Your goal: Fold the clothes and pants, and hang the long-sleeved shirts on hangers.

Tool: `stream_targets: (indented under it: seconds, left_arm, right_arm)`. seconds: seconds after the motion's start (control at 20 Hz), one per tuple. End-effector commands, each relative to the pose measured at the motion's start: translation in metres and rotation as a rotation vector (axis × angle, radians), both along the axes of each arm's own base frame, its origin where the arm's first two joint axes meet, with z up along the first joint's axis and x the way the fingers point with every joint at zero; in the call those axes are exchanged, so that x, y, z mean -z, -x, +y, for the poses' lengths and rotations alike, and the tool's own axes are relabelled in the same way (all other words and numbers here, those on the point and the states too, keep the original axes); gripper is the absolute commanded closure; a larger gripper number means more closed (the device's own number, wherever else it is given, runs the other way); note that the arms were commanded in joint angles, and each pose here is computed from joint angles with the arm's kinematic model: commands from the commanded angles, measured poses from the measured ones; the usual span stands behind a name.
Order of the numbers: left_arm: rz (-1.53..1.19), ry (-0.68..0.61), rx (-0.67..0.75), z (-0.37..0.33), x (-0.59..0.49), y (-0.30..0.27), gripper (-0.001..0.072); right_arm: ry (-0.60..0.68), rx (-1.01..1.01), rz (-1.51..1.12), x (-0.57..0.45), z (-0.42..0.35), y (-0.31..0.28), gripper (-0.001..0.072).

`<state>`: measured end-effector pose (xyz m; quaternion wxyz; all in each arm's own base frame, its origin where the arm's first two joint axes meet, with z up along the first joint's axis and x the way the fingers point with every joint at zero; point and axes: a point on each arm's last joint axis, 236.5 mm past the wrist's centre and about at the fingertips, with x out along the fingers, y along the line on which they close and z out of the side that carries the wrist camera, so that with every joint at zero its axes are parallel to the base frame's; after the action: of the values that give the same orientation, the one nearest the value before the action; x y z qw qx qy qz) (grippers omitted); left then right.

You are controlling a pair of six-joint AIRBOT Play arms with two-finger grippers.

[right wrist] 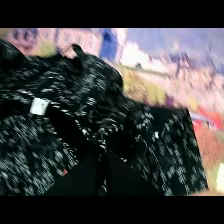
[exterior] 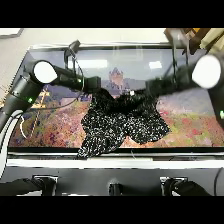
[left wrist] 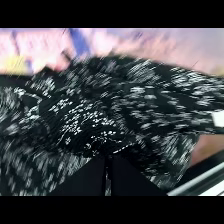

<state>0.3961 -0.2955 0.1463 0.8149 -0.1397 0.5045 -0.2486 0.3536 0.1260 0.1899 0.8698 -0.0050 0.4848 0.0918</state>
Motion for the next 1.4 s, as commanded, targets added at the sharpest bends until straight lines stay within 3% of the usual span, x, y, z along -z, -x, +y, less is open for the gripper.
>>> stream_targets:
  seconds: [0.0,0.2,0.4,0.55,0.8,1.05,1.2,1.35]
  left_arm:
    - [0.088,-0.099,-0.026,0.012,0.026,0.038,0.0687]
    - [0.11,-0.053,-0.057,-0.003,0.032,0.095,0.0687]
    - [0.069,0.052,-0.049,-0.045,0.033,0.105,0.0687]
    - [0.01,0.12,-0.101,-0.058,0.031,0.079,0.0687]
    - [-0.088,0.149,-0.202,-0.047,0.028,0.034,0.0687]
    - [0.059,-0.042,-0.36,0.002,0.079,0.045,0.0687]
    - [0.173,-0.037,-0.453,0.01,0.109,0.058,0.0687]
    - [0.237,-0.044,-0.446,0.009,0.127,0.072,0.0685]
  right_arm:
    - [0.026,0.134,0.089,0.049,-0.034,0.067,0.0677]
    - [-0.189,0.267,0.102,0.061,-0.034,0.127,0.0677]
    - [-0.284,0.273,0.045,0.053,-0.017,0.108,0.0677]
    - [-0.232,0.284,0.035,0.075,-0.012,0.07,0.0677]
    - [-0.303,0.265,-0.063,0.077,0.016,0.009,0.0676]
    - [-0.191,0.224,-0.034,0.081,0.002,0.02,0.0676]
    - [-0.144,0.188,-0.022,0.091,0.006,0.027,0.0676]
    - [-0.099,0.127,-0.006,0.095,0.031,0.046,0.0676]
